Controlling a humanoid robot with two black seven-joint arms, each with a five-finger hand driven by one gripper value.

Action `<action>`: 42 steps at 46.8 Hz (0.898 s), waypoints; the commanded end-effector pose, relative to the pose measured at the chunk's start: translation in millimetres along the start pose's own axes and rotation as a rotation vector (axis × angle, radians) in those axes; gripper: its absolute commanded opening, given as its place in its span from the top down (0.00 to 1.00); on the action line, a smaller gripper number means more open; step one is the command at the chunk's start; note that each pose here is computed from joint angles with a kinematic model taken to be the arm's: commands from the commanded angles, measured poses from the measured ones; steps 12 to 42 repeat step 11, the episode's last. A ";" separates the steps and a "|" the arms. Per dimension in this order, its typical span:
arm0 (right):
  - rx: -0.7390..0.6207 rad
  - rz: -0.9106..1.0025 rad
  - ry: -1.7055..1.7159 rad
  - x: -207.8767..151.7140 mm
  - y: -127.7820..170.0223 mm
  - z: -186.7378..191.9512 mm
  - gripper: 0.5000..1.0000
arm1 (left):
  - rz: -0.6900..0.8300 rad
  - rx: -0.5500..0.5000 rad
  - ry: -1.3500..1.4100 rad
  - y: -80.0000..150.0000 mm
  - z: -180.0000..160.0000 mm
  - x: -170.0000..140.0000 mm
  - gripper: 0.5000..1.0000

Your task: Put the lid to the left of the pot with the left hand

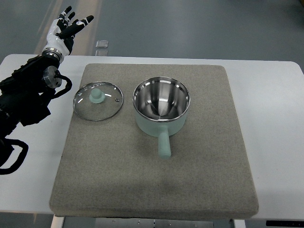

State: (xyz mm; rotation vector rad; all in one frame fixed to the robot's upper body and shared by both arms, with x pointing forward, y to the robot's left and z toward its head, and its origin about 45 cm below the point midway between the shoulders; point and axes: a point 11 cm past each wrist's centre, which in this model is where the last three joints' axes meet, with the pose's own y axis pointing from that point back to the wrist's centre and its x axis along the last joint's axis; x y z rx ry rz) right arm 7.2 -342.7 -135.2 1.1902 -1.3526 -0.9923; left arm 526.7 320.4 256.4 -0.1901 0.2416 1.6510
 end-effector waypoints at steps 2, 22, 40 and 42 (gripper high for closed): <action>0.000 0.000 0.001 0.0 0.0 -0.2 0.16 | 0.000 0.001 -0.001 0.3 -0.8 0.5 0.01; -0.002 -0.003 -0.003 -0.7 0.1 0.7 0.16 | -0.003 0.003 0.002 0.4 -1.8 -1.1 0.01; -0.002 -0.003 -0.003 -0.7 0.1 0.7 0.16 | -0.003 0.003 0.002 0.4 -1.8 -1.1 0.01; -0.002 -0.003 -0.003 -0.7 0.1 0.7 0.16 | -0.003 0.003 0.002 0.4 -1.8 -1.1 0.01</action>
